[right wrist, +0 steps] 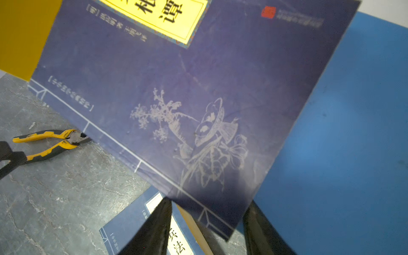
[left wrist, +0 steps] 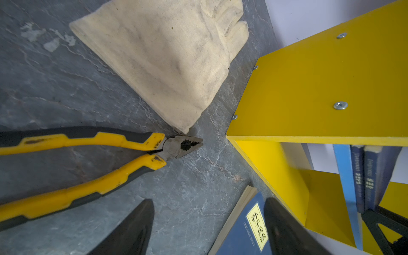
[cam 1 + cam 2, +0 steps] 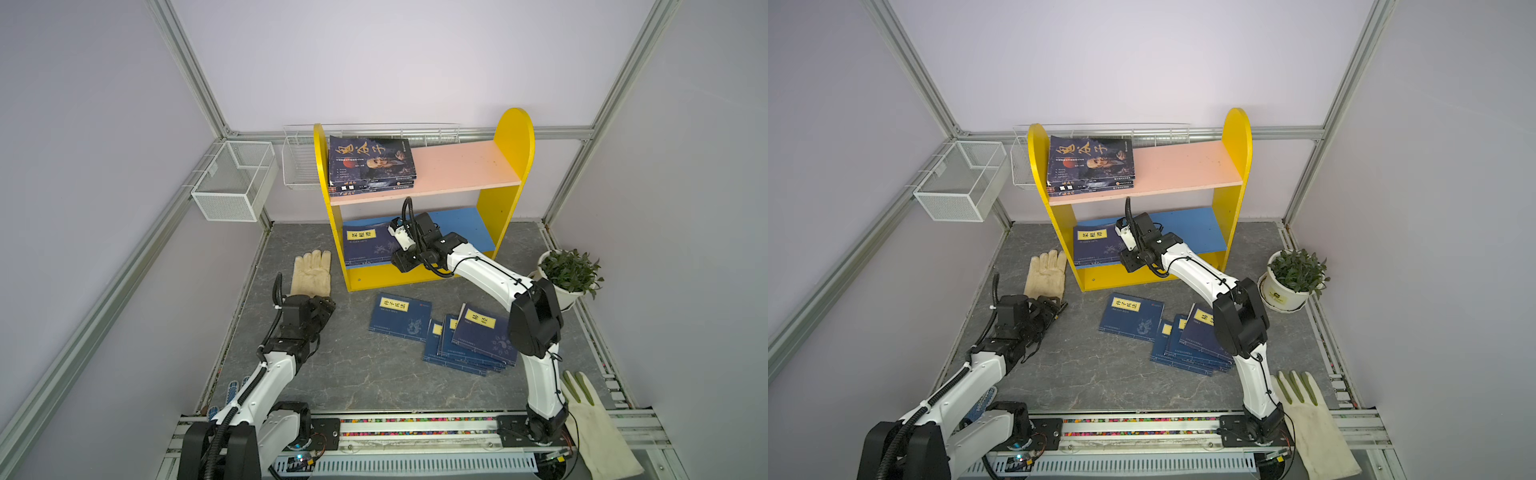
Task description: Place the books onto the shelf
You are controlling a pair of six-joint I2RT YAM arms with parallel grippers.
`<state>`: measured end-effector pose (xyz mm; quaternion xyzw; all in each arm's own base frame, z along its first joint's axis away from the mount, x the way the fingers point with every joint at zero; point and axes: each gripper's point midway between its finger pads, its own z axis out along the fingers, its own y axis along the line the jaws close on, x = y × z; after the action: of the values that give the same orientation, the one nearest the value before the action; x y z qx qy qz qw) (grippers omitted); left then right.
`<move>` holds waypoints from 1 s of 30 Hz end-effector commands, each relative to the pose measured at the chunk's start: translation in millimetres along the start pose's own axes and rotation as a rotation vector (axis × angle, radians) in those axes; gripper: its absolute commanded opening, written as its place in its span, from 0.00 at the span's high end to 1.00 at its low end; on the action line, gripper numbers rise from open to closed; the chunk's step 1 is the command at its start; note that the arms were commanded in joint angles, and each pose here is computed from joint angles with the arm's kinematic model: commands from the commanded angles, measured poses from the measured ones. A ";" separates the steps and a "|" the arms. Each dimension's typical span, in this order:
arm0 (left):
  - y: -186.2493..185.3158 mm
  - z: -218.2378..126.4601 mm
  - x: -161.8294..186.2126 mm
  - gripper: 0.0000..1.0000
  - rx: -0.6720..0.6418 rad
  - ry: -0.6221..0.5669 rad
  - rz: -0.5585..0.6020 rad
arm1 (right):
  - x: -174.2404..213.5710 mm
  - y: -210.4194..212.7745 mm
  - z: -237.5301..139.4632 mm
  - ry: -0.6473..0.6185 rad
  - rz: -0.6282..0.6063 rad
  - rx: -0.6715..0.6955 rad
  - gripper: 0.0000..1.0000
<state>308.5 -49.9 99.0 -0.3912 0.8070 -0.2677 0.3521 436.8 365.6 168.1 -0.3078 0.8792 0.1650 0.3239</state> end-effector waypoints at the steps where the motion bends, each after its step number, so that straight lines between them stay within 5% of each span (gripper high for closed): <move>1: -13.0 -2.1 -6.8 0.21 0.025 -0.008 0.019 | 32.0 20.0 28.2 0.087 0.026 -0.084 0.52; 7: -13.2 -2.8 -6.5 0.21 0.027 -0.008 0.022 | 33.0 23.3 25.8 0.081 0.020 -0.087 0.51; 17: -47.1 -4.6 -1.3 0.21 0.110 0.006 0.200 | 19.4 -10.4 -50.8 -0.087 0.077 0.079 0.24; 22: -97.7 2.5 24.0 0.21 0.200 0.064 0.413 | 75.3 -47.4 -85.4 -0.052 0.325 0.139 0.23; 30: -176.3 19.2 123.7 0.20 0.362 0.274 0.890 | 239.0 -127.5 -153.1 0.147 0.863 0.447 0.15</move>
<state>351.4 -218.4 164.6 -0.0176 0.8768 -0.2922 0.3814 341.8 130.0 130.9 0.0471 0.9530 0.1118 0.2775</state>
